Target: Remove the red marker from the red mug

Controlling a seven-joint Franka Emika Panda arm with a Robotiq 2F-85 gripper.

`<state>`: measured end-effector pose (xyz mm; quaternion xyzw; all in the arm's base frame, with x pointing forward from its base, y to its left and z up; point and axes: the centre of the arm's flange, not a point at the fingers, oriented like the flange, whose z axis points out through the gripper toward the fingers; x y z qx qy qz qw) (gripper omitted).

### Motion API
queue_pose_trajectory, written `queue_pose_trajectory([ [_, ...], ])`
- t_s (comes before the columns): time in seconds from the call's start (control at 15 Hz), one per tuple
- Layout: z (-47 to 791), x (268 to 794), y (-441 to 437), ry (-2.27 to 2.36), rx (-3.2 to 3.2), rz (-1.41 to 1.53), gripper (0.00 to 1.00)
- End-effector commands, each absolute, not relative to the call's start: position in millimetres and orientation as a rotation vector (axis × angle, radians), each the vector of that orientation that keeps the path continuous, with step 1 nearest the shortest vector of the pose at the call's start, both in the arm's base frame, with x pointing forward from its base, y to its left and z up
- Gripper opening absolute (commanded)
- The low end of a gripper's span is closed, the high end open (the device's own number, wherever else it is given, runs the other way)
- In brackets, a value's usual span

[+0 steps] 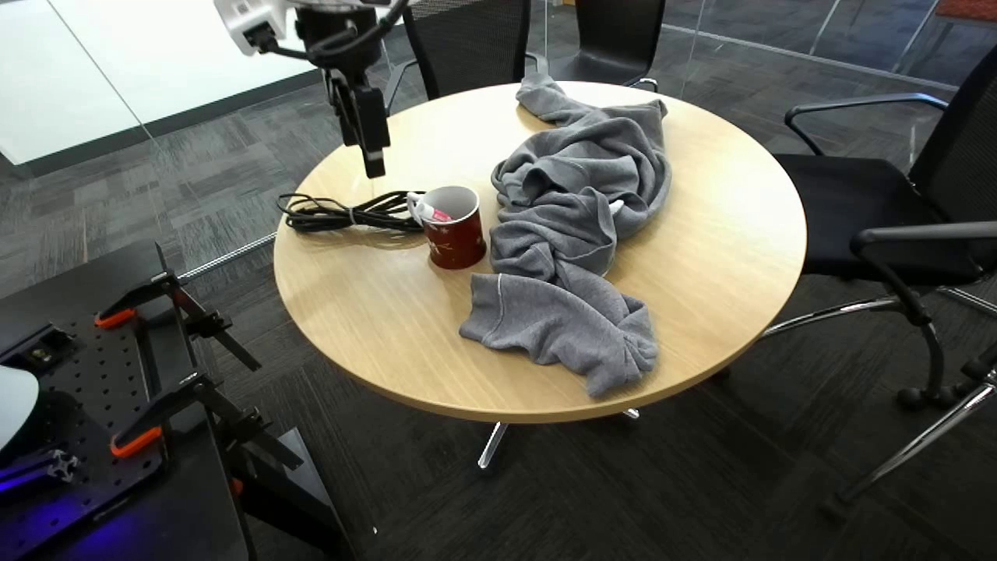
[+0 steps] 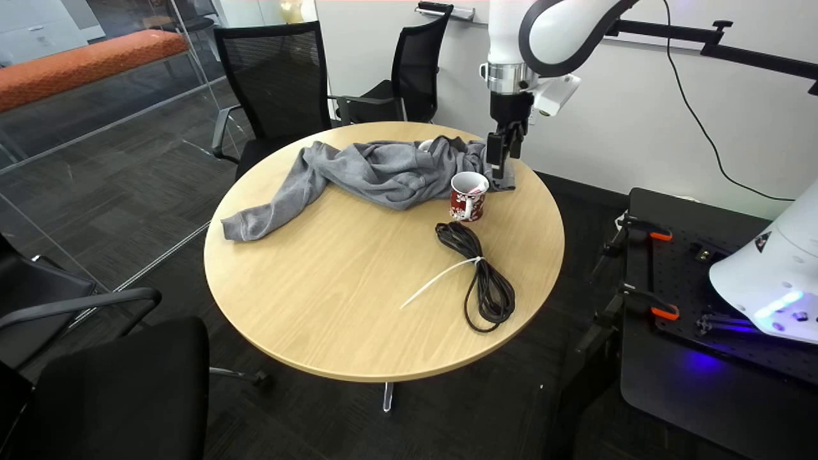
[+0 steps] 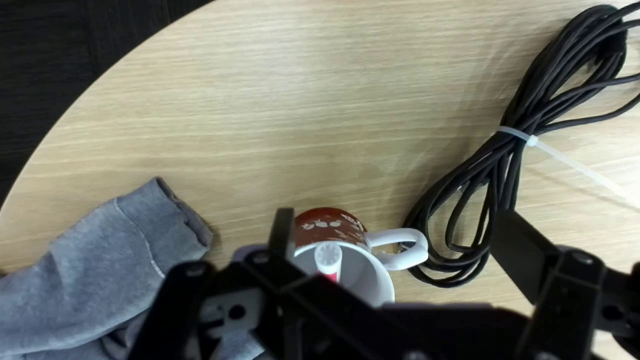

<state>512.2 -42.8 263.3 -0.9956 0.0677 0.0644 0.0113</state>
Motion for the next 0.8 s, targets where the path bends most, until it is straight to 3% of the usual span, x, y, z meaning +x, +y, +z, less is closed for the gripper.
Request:
queue_pose_trajectory([
  [0.0, 255.1, 514.2, -43.2, 0.212, -3.109, 0.183, 1.0],
  [0.73, 246.8, 536.4, -45.2, 0.229, -3.114, 0.152, 1.0],
])
